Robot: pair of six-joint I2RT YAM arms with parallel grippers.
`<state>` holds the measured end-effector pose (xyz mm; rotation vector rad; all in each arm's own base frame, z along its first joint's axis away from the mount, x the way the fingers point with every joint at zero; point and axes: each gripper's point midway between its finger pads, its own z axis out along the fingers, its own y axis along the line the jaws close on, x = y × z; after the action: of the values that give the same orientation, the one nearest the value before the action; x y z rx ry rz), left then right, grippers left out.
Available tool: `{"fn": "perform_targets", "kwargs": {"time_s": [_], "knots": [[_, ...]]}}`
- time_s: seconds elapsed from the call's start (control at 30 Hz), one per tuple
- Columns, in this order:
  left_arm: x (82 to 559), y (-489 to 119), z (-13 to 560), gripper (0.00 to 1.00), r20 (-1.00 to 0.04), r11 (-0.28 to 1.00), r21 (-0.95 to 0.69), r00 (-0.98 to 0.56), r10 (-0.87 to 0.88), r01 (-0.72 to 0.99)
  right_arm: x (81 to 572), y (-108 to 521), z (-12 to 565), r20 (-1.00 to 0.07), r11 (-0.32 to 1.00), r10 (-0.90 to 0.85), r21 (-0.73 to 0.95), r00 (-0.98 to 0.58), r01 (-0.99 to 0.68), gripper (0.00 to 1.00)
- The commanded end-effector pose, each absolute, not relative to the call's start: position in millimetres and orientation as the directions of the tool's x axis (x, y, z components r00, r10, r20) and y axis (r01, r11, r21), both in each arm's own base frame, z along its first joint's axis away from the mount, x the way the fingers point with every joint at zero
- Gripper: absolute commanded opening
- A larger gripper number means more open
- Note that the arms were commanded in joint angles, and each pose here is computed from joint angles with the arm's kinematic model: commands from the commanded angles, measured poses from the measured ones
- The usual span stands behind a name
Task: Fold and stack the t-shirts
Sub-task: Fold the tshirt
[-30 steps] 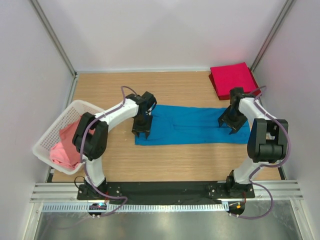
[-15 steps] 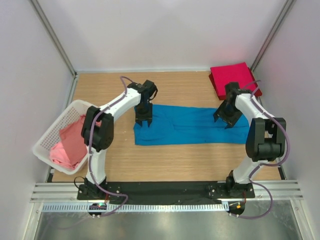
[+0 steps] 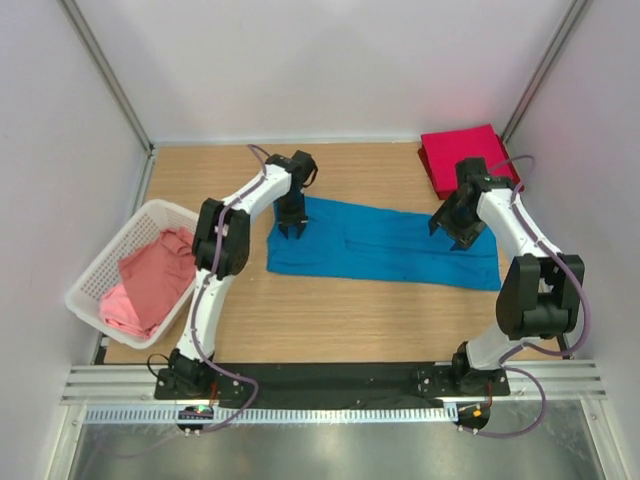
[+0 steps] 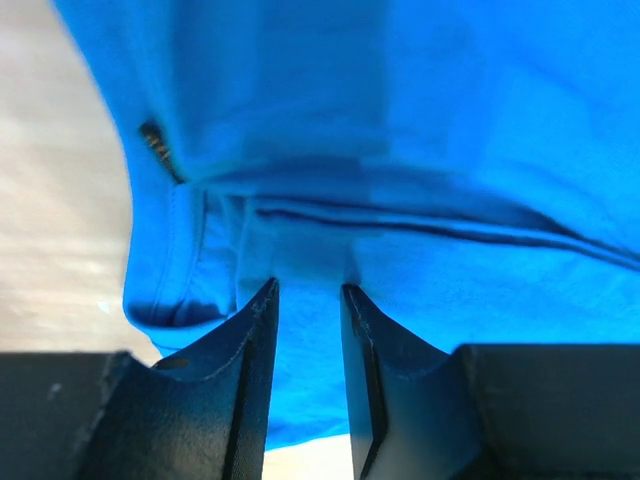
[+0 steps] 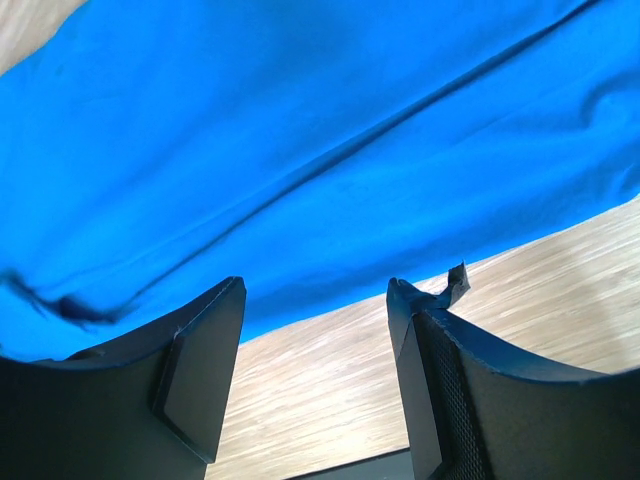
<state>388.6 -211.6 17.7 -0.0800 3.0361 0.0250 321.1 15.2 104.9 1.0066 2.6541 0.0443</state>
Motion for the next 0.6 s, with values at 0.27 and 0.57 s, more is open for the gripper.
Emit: {"fn": "perform_targets", "kwargs": {"time_s": [0.27,0.57], "knots": [[524,-222,6,0.38,-0.309,0.955,-0.253,-0.922,-0.231,-0.154,334,48,120,-0.332,0.796,0.605,0.263,-0.724,0.544,0.66],[542,-229,134,0.55,-0.412,0.860,-0.493,-0.834,-0.368,-0.136,324,33,86,-0.304,0.921,0.379,0.030,-0.874,0.389,0.65]]}}
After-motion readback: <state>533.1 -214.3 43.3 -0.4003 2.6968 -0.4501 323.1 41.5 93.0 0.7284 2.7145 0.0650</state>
